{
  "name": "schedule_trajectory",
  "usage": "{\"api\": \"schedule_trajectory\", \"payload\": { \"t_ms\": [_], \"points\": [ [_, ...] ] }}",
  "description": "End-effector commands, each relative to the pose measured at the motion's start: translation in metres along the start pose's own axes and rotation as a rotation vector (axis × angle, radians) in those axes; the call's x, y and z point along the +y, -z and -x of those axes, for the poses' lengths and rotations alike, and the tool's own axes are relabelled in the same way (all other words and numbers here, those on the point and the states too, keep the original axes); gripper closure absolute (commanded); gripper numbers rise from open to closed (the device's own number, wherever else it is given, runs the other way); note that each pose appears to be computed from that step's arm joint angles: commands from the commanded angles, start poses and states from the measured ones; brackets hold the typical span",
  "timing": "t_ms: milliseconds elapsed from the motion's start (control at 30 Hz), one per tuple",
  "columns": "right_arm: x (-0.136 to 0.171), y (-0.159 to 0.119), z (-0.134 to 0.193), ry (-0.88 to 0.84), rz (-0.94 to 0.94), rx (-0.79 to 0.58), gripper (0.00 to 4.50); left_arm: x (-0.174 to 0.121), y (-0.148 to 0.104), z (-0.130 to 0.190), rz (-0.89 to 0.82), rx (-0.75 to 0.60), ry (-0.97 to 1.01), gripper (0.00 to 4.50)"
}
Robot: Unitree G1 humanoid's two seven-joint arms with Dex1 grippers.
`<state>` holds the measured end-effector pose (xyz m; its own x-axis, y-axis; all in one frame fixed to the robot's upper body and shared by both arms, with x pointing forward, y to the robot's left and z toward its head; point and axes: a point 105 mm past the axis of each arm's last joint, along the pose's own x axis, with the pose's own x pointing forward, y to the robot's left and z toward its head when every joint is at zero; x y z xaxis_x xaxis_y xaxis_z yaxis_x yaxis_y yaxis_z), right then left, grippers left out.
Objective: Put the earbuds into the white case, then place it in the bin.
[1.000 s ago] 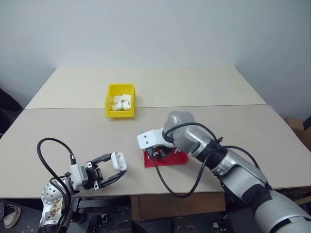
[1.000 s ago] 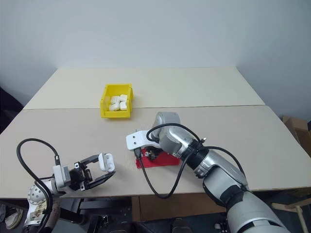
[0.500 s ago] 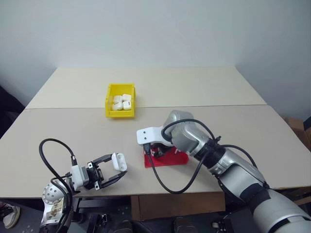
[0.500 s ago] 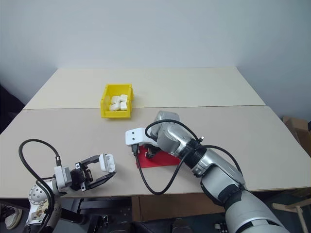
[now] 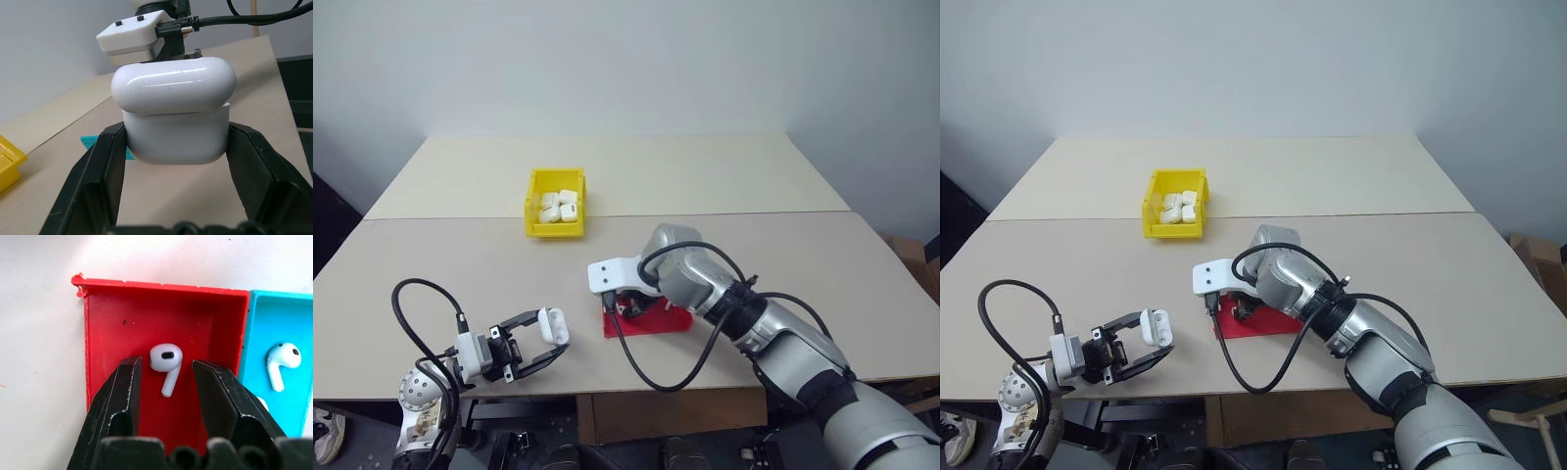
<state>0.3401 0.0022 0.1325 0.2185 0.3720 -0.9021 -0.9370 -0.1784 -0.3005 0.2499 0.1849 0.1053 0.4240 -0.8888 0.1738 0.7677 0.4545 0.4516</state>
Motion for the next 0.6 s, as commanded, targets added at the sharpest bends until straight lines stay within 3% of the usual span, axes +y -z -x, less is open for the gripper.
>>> {"api": "schedule_trajectory", "payload": {
  "t_ms": [33, 567, 600],
  "points": [
    [-0.0031, -0.0112, 0.0077, 0.023, 0.039, -0.026, 2.46, 0.0007, -0.0048, 0.0005, -0.032, -0.008, 0.001, 1.73],
    [-0.0007, -0.0092, 0.001, 0.026, 0.071, -0.009, 2.46, -0.0013, -0.0049, 0.0038, -0.032, 0.008, -0.007, 1.73],
    [-0.0008, -0.0087, 0.0008, 0.027, 0.072, -0.007, 2.62, -0.0013, -0.0049, 0.0038, -0.032, 0.009, -0.008, 1.73]
  ]
}}
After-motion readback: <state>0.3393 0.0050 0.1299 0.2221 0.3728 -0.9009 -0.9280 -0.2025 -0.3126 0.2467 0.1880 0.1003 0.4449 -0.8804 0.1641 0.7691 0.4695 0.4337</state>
